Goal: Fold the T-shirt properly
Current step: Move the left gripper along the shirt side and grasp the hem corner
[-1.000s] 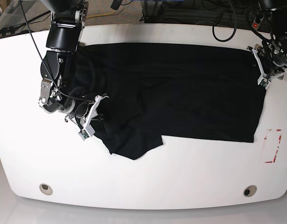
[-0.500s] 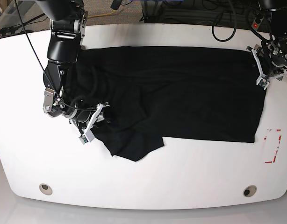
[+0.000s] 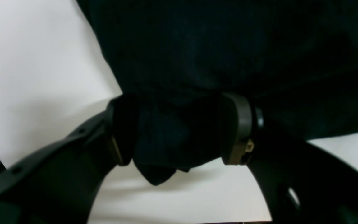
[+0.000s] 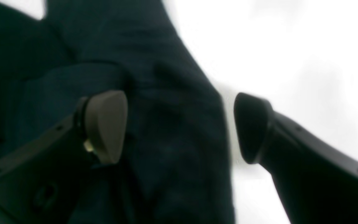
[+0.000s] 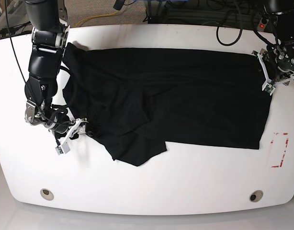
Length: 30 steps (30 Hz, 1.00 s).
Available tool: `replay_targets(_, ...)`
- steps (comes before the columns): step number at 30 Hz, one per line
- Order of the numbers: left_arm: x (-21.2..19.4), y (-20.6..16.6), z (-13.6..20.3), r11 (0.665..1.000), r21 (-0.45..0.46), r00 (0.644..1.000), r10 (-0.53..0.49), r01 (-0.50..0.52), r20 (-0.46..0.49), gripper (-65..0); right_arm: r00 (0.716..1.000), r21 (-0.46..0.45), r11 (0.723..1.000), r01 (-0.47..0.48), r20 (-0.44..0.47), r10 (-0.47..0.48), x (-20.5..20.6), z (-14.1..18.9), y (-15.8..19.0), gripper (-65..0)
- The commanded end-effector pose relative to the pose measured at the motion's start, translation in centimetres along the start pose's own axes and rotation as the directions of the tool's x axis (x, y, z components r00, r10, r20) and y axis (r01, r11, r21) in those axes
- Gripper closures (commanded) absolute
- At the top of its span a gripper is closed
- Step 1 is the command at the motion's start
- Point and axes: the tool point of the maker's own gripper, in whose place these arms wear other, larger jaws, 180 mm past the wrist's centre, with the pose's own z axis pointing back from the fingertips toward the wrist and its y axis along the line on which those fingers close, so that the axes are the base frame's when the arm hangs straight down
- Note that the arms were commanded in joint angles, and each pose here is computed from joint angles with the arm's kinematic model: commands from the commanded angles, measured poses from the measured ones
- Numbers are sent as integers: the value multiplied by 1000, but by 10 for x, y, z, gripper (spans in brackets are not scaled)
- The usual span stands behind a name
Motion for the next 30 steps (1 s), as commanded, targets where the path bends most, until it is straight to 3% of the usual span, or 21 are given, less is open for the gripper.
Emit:
replay_targets(1, -2, 2, 2, 1000, 6, 1000, -11, 11, -16, -372, 996, -3, 1000, 21, 91, -21, 31, 6, -12, -517)
replay_targets(6, 5, 6, 3, 1000, 15, 1000, -7, 7, -1, -372, 995, -4, 999, 39, 97, -38, 26, -9, -21, -517)
replay_targets(13, 17, 11, 12, 999, 43, 999, -21, 20, 36, -372, 998, 32, 999, 14, 63, -16, 15, -31, 0, -501)
replay_targets(16, 31, 22, 27, 995, 94, 996, -26, 18, 83, -372, 998, 48, 999, 19, 57, -22, 10, -37, 8, -419)
replay_targets(25, 80, 44, 79, 982, 175, 966, 25, -71, 256, -378, 998, 66, 998, 20, 62, -24, 10, -42, 17, 0)
replay_targets(29, 91, 80, 92, 954, 260, 963, 77, -146, 258, -390, 997, 65, 998, 17, 72, -22, 13, -42, 17, 0)
replay_targets(30, 96, 87, 91, 948, 272, 961, 94, -166, 260, -421, 997, 65, 998, 17, 72, -22, 13, -42, 17, 0)
